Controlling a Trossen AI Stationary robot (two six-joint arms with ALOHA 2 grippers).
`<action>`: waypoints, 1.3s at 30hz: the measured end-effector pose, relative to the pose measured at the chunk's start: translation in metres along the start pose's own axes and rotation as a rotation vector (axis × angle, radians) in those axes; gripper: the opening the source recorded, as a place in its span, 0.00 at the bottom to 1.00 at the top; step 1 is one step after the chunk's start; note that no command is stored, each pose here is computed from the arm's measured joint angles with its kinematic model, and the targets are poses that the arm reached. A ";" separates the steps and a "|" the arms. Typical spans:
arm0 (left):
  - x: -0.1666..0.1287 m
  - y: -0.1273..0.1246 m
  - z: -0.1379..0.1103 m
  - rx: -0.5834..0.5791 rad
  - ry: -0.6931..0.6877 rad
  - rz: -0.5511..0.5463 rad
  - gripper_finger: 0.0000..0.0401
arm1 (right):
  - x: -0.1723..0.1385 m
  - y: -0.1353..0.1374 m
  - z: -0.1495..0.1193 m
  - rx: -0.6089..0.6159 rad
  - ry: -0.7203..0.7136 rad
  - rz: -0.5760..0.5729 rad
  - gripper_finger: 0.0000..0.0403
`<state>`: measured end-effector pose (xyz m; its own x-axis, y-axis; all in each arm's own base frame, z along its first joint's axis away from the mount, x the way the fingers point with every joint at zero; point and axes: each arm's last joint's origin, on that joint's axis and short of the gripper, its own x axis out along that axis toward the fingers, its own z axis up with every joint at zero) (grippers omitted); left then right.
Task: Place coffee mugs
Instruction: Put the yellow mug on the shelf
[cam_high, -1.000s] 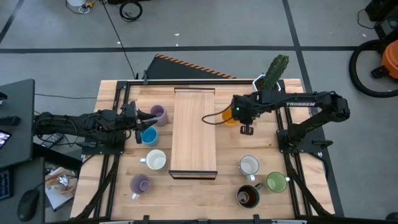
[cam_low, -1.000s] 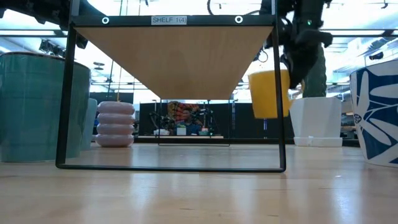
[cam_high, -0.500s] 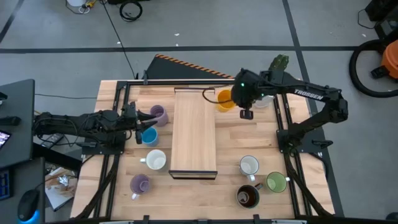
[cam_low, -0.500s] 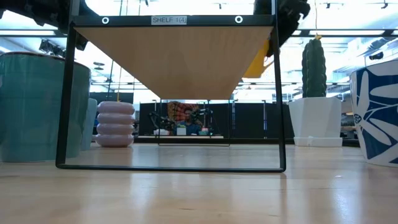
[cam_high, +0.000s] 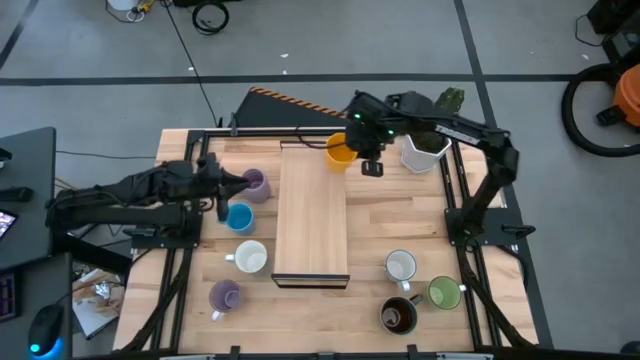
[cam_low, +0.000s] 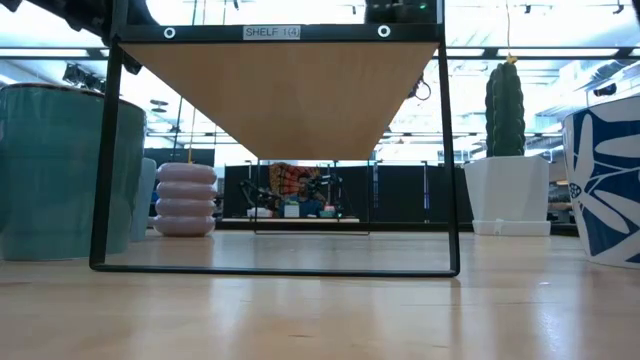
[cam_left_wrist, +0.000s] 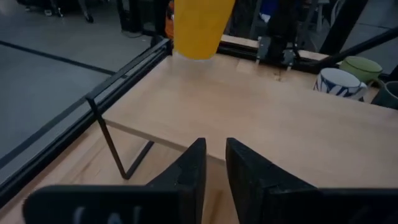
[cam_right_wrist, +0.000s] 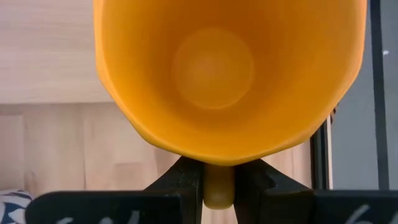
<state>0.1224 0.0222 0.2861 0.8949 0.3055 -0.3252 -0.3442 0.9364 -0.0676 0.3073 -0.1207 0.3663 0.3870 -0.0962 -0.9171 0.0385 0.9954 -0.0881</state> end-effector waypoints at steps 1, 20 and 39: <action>0.001 0.001 0.000 -0.002 0.009 -0.003 0.16 | 0.003 -0.001 0.004 -0.003 0.009 0.002 0.15; 0.003 0.003 -0.004 -0.013 0.050 0.005 0.15 | 0.023 -0.022 0.016 0.006 0.005 0.065 0.16; 0.003 0.003 -0.004 -0.013 0.051 0.005 0.15 | 0.022 -0.033 0.015 0.030 -0.042 0.087 0.16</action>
<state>0.1235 0.0252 0.2813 0.8777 0.3007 -0.3731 -0.3527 0.9325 -0.0782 0.3289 -0.1555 0.3546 0.4283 -0.0100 -0.9036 0.0305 0.9995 0.0034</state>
